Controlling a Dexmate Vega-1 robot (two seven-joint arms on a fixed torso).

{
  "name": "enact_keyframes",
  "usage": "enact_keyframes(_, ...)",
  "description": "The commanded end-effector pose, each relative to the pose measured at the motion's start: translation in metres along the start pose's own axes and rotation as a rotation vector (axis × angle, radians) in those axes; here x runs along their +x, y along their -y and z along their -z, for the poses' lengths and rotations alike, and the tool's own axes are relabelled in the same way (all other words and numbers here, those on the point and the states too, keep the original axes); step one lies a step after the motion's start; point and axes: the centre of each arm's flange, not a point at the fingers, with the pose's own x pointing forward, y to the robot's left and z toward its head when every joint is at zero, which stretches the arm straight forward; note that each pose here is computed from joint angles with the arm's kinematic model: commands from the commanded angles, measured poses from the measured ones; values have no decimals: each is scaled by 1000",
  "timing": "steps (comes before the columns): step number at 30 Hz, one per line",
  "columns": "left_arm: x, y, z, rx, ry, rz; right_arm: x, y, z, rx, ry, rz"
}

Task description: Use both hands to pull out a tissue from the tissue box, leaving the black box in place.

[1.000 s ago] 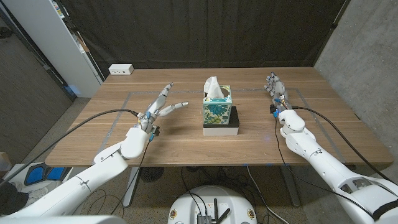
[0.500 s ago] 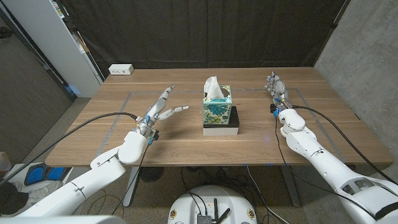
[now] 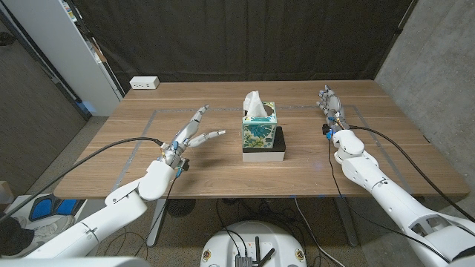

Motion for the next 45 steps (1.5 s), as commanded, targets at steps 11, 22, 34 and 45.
enact_keyframes(11,7,-6,1,-9,27,39,-3,-3,-1,-6,1,16)
enact_keyframes(22,22,-6,-1,-23,43,116,-7,-2,-3,-7,1,23)
enact_keyframes(34,38,1,-11,-27,79,242,-12,-1,-6,-8,11,28)
enact_keyframes(45,51,9,-18,-61,125,327,-17,2,-10,-13,19,33)
